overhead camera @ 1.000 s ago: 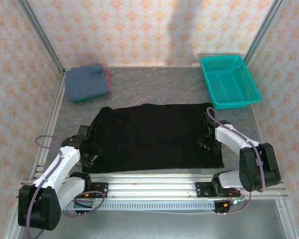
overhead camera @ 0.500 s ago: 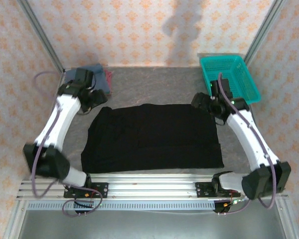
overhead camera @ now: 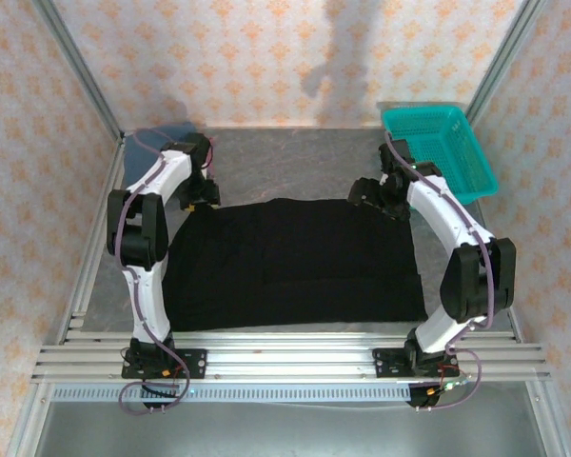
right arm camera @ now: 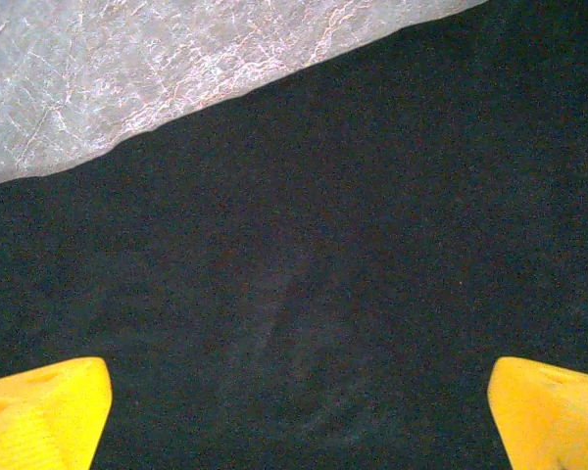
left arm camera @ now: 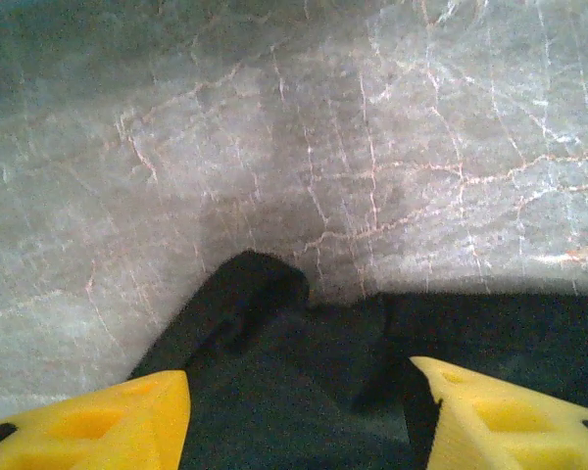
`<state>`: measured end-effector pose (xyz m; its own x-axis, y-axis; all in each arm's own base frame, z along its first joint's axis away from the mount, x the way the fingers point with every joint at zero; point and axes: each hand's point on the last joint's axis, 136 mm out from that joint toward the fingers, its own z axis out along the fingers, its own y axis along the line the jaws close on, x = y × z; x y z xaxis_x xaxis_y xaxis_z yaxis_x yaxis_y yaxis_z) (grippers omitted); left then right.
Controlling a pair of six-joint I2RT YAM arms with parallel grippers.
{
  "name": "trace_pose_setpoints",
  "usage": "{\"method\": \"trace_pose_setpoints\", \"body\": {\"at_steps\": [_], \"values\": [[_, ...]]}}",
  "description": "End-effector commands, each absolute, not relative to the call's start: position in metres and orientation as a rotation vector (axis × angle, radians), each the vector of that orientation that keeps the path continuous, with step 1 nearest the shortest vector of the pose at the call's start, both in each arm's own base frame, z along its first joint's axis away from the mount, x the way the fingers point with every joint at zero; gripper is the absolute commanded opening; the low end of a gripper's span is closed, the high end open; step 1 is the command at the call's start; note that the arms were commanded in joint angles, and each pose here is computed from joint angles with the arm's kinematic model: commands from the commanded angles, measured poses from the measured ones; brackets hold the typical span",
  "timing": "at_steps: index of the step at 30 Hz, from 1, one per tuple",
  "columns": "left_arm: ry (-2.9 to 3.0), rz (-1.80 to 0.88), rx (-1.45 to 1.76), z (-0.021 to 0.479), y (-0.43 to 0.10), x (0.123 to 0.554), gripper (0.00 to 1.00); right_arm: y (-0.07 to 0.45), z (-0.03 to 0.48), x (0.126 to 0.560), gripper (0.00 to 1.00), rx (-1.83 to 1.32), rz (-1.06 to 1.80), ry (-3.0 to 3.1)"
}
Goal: Fold and stack the t-shirts
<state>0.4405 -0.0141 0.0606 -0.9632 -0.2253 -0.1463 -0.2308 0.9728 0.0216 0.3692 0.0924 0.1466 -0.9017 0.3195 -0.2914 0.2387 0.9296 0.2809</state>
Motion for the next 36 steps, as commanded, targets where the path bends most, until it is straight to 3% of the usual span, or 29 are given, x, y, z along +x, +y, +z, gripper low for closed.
{"method": "trace_pose_setpoints", "body": {"at_steps": [1,7,8,11,13,20,25,36], "values": [[2.99,0.134,-0.326,0.051,-0.002,0.444,0.59,0.091,0.137,0.368,0.99,0.413,0.335,2.771],[3.039,0.078,-0.317,0.036,-0.009,0.436,0.52,0.084,0.127,0.373,0.99,0.423,0.264,2.781],[3.043,0.069,-0.313,0.034,-0.011,0.434,0.46,0.079,0.124,0.374,0.99,0.442,0.227,2.788],[3.031,-0.012,-0.29,0.04,-0.019,0.433,0.14,0.064,0.112,0.379,0.99,0.513,0.146,2.803],[2.984,-0.076,-0.285,0.056,-0.026,0.434,0.01,0.058,0.107,0.383,0.99,0.56,0.117,2.796],[2.799,-0.031,-0.23,0.126,-0.019,0.403,0.0,0.064,0.103,0.399,0.99,0.608,0.208,2.747],[2.737,-0.011,-0.003,0.153,-0.055,0.357,0.0,0.063,0.101,0.398,0.98,0.616,0.194,2.744],[2.883,-0.047,0.141,0.101,-0.113,0.202,0.0,0.064,0.095,0.378,0.98,0.665,0.227,2.758]]}}
